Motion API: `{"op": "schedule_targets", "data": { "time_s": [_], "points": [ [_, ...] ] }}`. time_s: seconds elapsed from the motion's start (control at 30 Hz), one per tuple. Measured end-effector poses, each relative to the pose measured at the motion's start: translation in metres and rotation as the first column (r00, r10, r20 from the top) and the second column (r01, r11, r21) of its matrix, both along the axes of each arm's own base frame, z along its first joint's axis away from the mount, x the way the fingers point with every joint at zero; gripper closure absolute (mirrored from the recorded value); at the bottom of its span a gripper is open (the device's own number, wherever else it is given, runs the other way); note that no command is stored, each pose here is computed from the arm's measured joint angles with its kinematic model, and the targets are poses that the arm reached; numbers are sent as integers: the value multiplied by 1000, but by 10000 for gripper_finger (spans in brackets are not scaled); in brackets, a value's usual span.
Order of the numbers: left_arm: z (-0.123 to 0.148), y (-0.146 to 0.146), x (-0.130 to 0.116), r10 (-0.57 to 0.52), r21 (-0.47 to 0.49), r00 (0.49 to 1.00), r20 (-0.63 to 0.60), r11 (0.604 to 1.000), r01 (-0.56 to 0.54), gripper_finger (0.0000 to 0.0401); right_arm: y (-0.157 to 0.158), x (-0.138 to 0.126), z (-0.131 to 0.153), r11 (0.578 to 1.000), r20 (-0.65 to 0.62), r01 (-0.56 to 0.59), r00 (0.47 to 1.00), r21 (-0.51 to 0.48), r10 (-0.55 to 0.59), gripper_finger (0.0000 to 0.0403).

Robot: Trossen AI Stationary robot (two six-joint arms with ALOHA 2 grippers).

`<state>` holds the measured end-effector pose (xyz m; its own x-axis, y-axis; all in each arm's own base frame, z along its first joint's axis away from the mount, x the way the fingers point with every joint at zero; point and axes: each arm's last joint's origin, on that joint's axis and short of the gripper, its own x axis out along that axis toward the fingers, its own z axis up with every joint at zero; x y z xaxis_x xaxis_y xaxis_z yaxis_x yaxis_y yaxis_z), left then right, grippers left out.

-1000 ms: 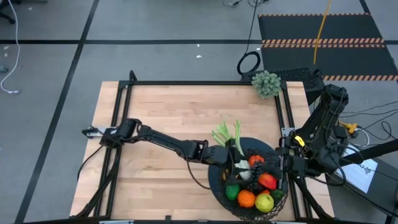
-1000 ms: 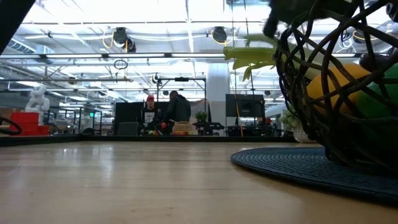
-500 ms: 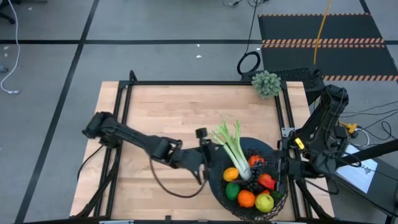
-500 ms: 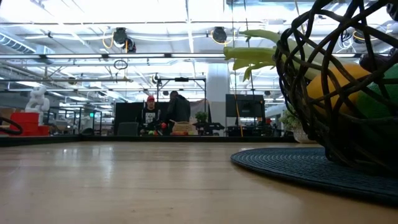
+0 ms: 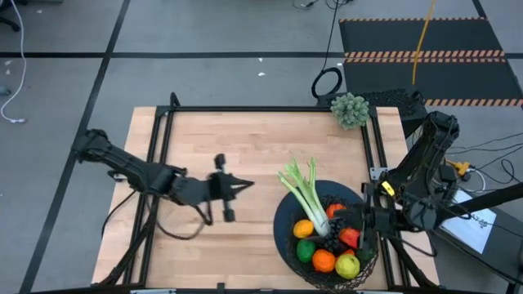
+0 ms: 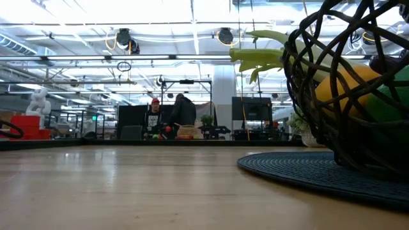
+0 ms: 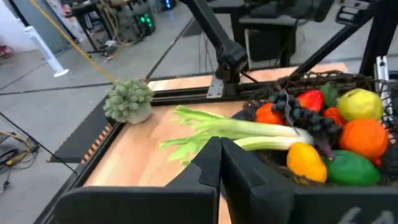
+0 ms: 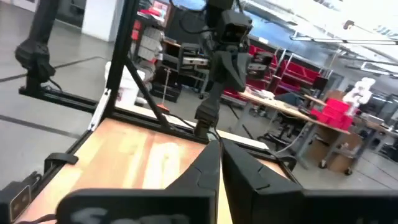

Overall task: Build produce basket
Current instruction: Return to Home Position

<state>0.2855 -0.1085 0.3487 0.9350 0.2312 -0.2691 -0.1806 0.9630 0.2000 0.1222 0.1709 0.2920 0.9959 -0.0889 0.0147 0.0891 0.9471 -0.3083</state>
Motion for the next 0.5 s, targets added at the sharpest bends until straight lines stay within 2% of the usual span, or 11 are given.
{"op": "schedule_targets", "data": {
  "time_s": [0.2,0.27,0.4,0.5],
  "points": [
    [-17,23,-46,14,-15,997,71,1000,-13,390,-27,4,5,991,-43,-131,990,7,131,401],
    [-24,29,-59,19,-20,997,80,1000,-17,396,-39,7,4,990,-59,-134,989,30,136,400],
    [-32,40,-77,30,-26,995,97,999,-28,393,-63,9,-16,986,-85,-160,983,38,162,402],
    [-37,47,-86,39,-22,993,111,999,-37,383,-79,7,-32,983,-71,-166,983,82,172,402]
  ]
}}
